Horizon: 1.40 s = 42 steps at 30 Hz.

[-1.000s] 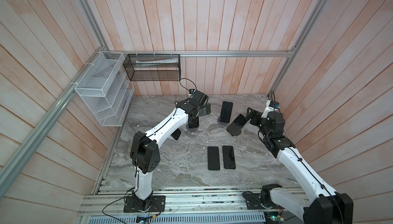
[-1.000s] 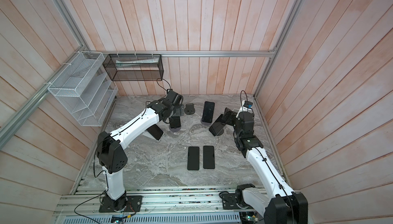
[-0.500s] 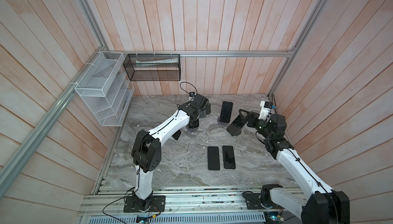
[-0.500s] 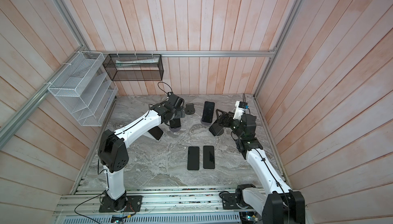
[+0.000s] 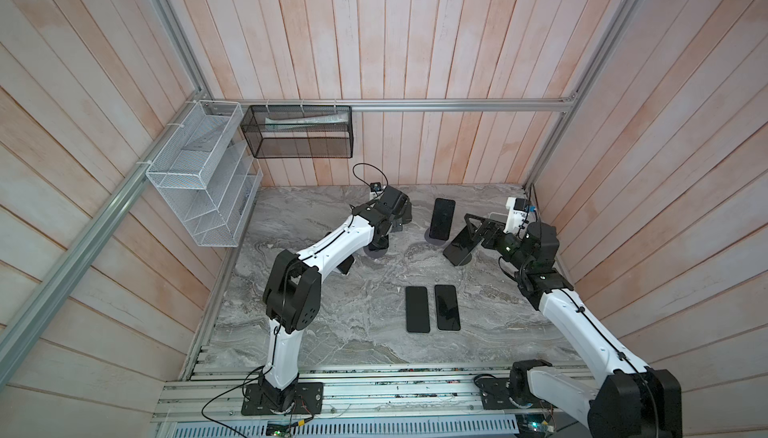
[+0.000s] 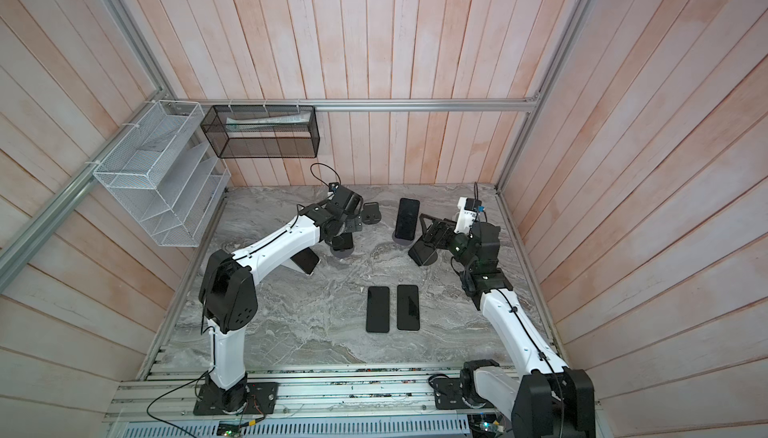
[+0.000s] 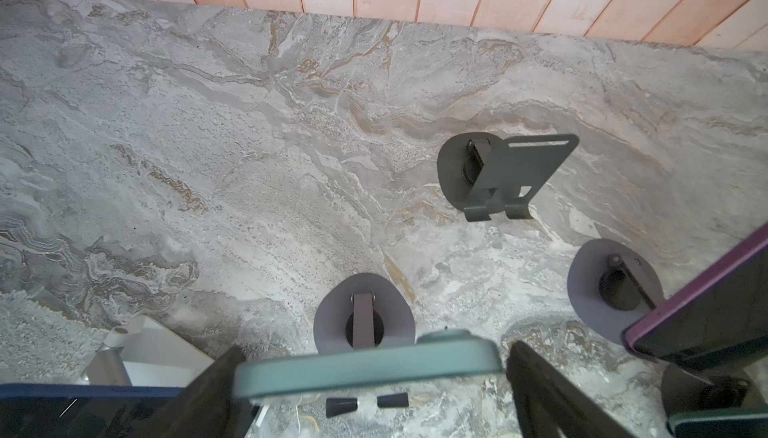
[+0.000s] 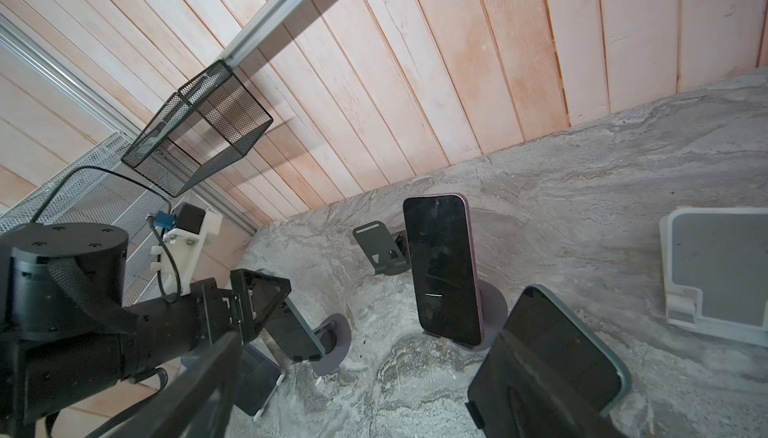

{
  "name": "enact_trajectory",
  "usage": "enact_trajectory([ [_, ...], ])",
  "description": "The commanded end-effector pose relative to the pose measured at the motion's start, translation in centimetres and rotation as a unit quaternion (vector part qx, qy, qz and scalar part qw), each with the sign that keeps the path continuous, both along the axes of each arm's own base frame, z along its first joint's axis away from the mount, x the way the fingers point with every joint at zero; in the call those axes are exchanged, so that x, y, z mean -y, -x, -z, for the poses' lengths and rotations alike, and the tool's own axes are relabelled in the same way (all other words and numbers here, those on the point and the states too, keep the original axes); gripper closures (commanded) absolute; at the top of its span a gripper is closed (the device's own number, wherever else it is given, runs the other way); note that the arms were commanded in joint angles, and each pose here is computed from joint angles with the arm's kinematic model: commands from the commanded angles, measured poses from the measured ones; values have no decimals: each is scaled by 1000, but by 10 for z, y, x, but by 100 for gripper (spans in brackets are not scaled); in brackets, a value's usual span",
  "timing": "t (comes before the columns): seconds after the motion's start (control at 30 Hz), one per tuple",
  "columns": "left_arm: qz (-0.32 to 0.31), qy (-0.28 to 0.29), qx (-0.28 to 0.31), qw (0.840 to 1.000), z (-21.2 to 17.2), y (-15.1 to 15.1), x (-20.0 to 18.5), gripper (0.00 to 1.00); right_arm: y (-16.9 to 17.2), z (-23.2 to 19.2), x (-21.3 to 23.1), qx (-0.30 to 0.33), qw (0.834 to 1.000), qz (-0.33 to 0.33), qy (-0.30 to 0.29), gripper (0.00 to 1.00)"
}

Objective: Remove the phone from the phone stand

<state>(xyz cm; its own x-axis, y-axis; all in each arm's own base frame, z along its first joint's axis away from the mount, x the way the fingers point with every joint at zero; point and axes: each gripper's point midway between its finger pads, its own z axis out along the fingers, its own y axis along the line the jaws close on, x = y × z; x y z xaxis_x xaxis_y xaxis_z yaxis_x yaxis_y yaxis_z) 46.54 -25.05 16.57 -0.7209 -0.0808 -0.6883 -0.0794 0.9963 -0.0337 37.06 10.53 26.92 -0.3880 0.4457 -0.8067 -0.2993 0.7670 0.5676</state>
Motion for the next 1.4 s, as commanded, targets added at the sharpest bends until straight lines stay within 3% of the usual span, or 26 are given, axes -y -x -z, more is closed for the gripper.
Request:
enact_trajectory([
  [0.0,-19,6,26,999,-9,-10,-2,3,-4,-8,1,10,1000,1,-3,6],
  [1.37,-28,-37,45,998,2,-17,-11,19,-14,3,17,-17,999,22,-15,10],
])
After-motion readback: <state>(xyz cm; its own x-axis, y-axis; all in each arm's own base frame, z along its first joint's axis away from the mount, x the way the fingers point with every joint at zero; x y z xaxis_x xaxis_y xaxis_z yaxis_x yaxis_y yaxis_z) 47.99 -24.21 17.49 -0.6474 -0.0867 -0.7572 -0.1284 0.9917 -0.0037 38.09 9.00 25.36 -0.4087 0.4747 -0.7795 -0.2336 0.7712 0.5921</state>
